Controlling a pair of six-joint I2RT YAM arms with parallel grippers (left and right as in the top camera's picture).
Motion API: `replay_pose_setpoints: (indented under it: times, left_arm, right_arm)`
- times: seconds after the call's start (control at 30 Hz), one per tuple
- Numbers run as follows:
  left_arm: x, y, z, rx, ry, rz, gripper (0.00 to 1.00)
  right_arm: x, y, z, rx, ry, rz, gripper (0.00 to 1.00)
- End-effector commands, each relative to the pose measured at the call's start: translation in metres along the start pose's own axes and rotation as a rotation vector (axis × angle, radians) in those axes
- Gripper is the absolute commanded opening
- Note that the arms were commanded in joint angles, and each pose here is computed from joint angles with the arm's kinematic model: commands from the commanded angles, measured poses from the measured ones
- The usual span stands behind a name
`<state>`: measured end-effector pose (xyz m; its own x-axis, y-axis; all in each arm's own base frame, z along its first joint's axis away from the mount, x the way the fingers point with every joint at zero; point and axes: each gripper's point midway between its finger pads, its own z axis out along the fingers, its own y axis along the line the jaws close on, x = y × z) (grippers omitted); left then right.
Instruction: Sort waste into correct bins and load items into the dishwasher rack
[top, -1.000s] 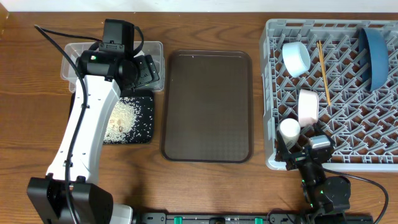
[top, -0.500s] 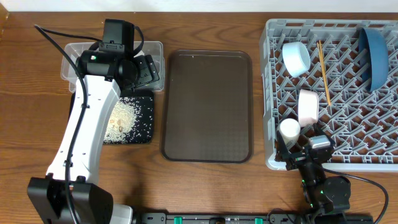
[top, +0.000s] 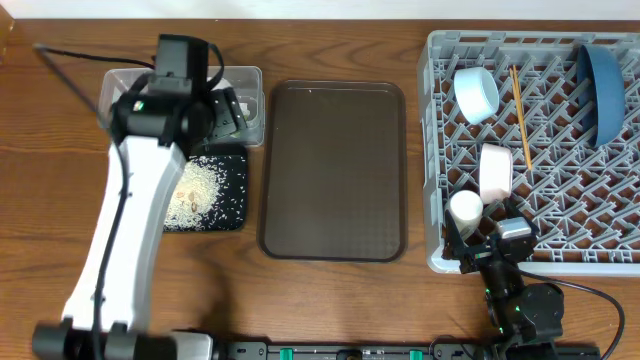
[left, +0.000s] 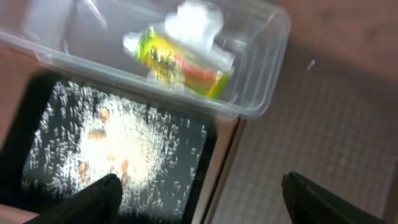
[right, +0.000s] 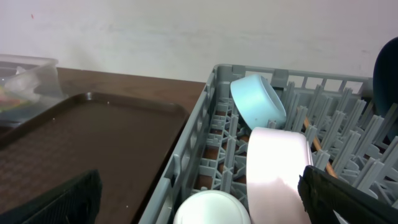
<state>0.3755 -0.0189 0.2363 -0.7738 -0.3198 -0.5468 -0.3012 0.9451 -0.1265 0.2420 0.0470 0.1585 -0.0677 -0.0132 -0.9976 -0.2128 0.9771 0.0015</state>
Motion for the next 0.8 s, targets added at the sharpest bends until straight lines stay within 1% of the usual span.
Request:
replay_pose_setpoints:
  times: [0.0,0.07,0.13,0.2,0.3,0.53,0.67,0.77]
  left_arm:
    - [-0.004,0.005,-0.021,0.029,-0.120,0.084,0.85]
    - [-0.004,0.000,-0.028,0.091,-0.215,0.153,0.85]
    - [-0.001,0.001,-0.032,0.118,-0.299,0.187,0.85]
    - [0.006,0.008,-0.034,0.135,-0.378,0.174,0.85]
    - [0.025,0.023,-0.032,0.154,-0.472,0.148,0.85]
    - [0.078,0.050,-0.024,0.179,-0.639,0.128,0.85]
    - [0.102,0.058,-0.020,0.204,-0.735,0.119,0.85]
    - [0.115,0.063,-0.014,0.215,-0.775,0.114,0.85]
  right_arm:
    - [0.000,0.002,0.000,-0.008,-0.001,0.013,0.99]
    - [0.000,0.002,0.000,-0.008,-0.001,0.013,0.99]
    - [0.000,0.002,0.000,-0.008,-0.001,0.013,0.99]
    - [0.000,0.002,0.000,-0.008,-0.001,0.013,0.99]
    - [0.000,0.002,0.000,-0.008,-0.001,0.013,0.99]
    - [0.000,0.002,0.000,-0.008,-0.001,0.013,0.99]
    - [0.000,0.002,0.000,-0.008,-0.001,0.013,0.99]
    - [0.000,0.002,0.000,-0.008,0.000,0.013,0.99]
